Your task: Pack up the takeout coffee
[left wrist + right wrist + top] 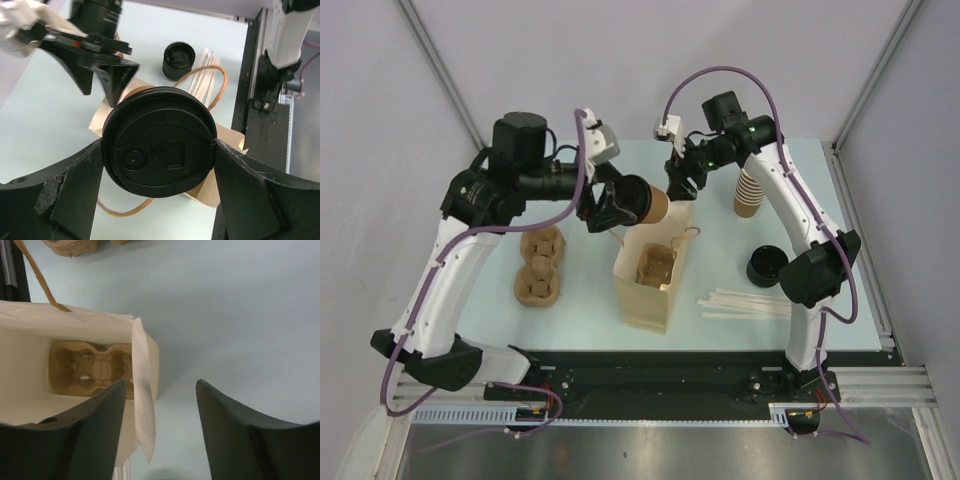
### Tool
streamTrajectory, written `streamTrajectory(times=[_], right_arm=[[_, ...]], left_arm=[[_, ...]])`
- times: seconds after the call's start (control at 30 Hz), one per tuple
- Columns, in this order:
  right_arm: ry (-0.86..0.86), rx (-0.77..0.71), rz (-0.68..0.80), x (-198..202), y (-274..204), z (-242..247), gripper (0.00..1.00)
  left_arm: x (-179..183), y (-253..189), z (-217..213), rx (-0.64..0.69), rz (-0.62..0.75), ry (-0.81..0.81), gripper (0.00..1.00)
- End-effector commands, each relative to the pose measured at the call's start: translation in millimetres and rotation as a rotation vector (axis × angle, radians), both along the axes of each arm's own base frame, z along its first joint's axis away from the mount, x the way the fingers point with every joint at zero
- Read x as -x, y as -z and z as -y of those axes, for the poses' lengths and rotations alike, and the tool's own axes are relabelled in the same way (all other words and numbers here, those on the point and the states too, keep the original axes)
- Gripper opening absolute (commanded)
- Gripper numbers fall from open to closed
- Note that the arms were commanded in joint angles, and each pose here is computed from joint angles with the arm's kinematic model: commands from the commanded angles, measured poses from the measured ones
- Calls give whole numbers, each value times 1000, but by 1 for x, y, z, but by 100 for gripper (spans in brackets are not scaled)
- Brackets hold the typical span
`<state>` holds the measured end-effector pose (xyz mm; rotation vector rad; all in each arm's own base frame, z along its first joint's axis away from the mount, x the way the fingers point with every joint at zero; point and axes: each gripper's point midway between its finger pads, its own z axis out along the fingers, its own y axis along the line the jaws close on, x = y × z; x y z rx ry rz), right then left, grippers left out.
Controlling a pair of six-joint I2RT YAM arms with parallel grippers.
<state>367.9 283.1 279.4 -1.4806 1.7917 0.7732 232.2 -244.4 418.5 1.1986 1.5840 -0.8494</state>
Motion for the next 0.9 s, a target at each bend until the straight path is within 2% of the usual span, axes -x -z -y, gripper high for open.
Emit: streamTrajectory(times=[0.0, 0.07, 0.1, 0.17, 0.2, 0.37, 0.5, 0.7, 0.87], right_arm=[[-12, -46, -90, 21, -7, -10, 52], [3, -59, -106, 21, -8, -12, 42], [8, -69, -114, 21, -11, -12, 29], [40, -82, -141, 20, -13, -10, 15], [44, -88, -147, 21, -15, -10, 1], [126, -103, -215, 26, -12, 1, 0], [191, -148, -196, 33, -24, 10, 0], [257, -149, -260, 46, -15, 27, 0], [330, -202, -345, 50, -24, 37, 0]], left_arm=[[4, 28, 12, -136, 53, 20, 41], [6, 46, 18, -171, 1, 34, 40], [4, 52, 18, -185, -10, 21, 40], [4, 71, 21, -226, -48, 21, 39], [4, 77, 21, -243, -52, 14, 39], [-5, 114, 15, -329, -98, -51, 38], [-23, 128, 9, -385, -92, -126, 38], [-54, 112, 4, -391, -34, -206, 38], [-63, 104, 8, -391, -36, -202, 39]])
